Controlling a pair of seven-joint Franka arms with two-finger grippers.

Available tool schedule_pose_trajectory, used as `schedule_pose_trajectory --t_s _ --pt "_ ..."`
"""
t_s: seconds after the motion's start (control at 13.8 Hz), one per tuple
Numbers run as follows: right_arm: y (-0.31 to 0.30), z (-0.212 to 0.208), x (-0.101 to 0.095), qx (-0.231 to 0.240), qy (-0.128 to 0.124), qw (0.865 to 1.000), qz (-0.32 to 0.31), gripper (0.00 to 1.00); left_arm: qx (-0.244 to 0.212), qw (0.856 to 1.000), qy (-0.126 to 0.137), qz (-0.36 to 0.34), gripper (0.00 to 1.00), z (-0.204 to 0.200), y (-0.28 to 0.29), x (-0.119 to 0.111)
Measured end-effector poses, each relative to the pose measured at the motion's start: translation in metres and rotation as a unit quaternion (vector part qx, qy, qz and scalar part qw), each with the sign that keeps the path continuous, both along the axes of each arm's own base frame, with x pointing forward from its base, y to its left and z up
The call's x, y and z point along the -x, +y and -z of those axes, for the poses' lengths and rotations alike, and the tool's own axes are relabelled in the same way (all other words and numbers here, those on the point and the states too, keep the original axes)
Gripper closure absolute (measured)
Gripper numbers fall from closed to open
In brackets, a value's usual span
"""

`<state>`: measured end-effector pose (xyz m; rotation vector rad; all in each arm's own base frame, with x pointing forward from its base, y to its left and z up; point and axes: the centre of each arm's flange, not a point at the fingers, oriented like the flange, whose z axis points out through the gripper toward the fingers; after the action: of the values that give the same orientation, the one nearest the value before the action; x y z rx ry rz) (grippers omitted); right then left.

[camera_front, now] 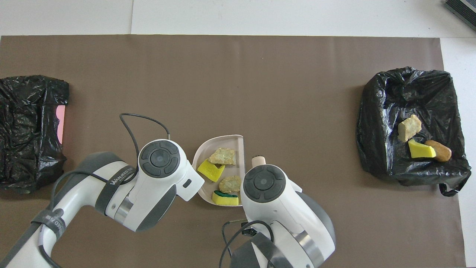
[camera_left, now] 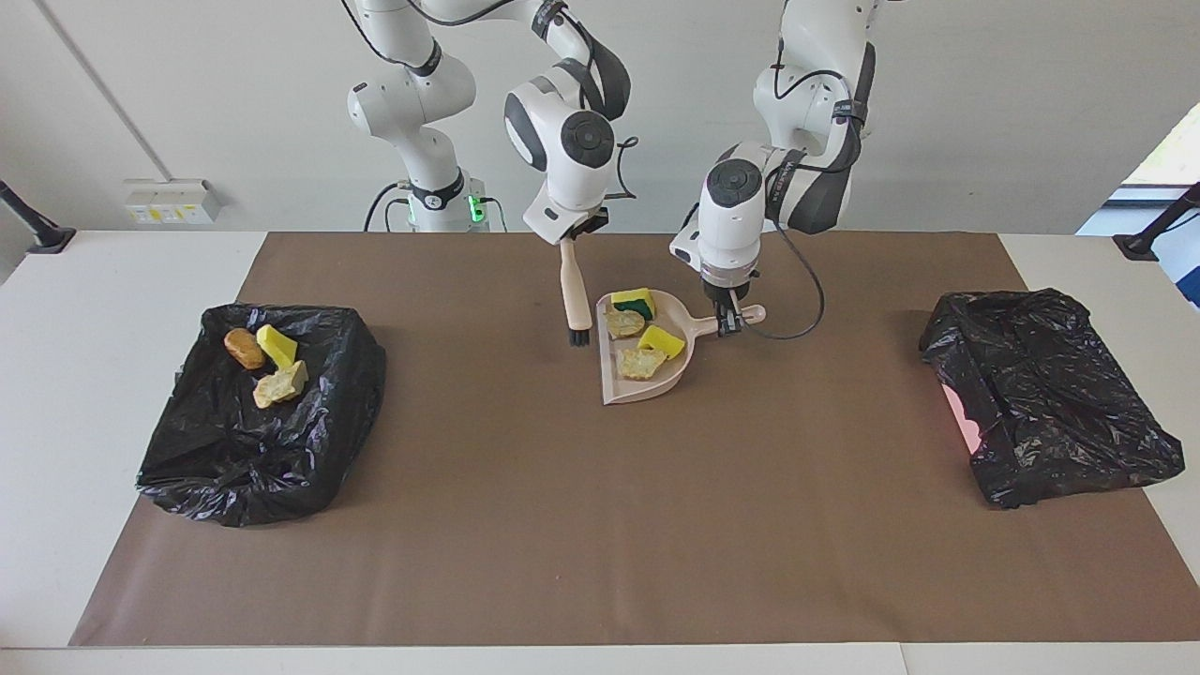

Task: Sweep and dump trash in bin
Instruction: 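Sweep the yellow sponges and bread into the dustpan with the right gripper's brush, then tip the dustpan into the nearer black bag while the right gripper drops the brush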

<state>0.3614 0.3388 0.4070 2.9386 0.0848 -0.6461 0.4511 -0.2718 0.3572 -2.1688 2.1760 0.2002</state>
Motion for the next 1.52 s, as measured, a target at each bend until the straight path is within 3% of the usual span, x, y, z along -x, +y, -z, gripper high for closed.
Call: schedule_pose_trajectory --t_s 0.36,0.65,0.87,1.01,1.3,1.52 --pt "0.041 0.002 0.058 -0.018 -0.013 0.999 0.047 0.74 0.019 0.999 -0.016 0.023 0.69 -0.054 0.077 -0.036" --pt "0.052 0.053 0.089 -0.045 -0.028 0.997 0.059 0.74 0.024 0.999 -0.014 0.025 0.69 -0.125 0.176 -0.060" --pt "0.048 0.072 0.089 -0.034 -0.014 0.997 0.067 0.74 0.046 0.999 -0.017 -0.002 0.69 -0.167 0.268 -0.074" --pt "0.045 0.078 0.093 -0.034 0.000 0.996 0.078 0.74 0.059 0.997 -0.024 -0.036 0.69 -0.190 0.328 -0.074" --pt "0.044 0.082 0.093 -0.034 0.004 0.997 0.076 0.71 0.056 0.989 -0.054 -0.124 0.69 -0.214 0.433 -0.065" --pt "0.043 0.080 0.086 -0.045 0.000 0.997 0.063 0.41 0.039 0.982 -0.089 -0.164 0.69 -0.233 0.496 -0.071"
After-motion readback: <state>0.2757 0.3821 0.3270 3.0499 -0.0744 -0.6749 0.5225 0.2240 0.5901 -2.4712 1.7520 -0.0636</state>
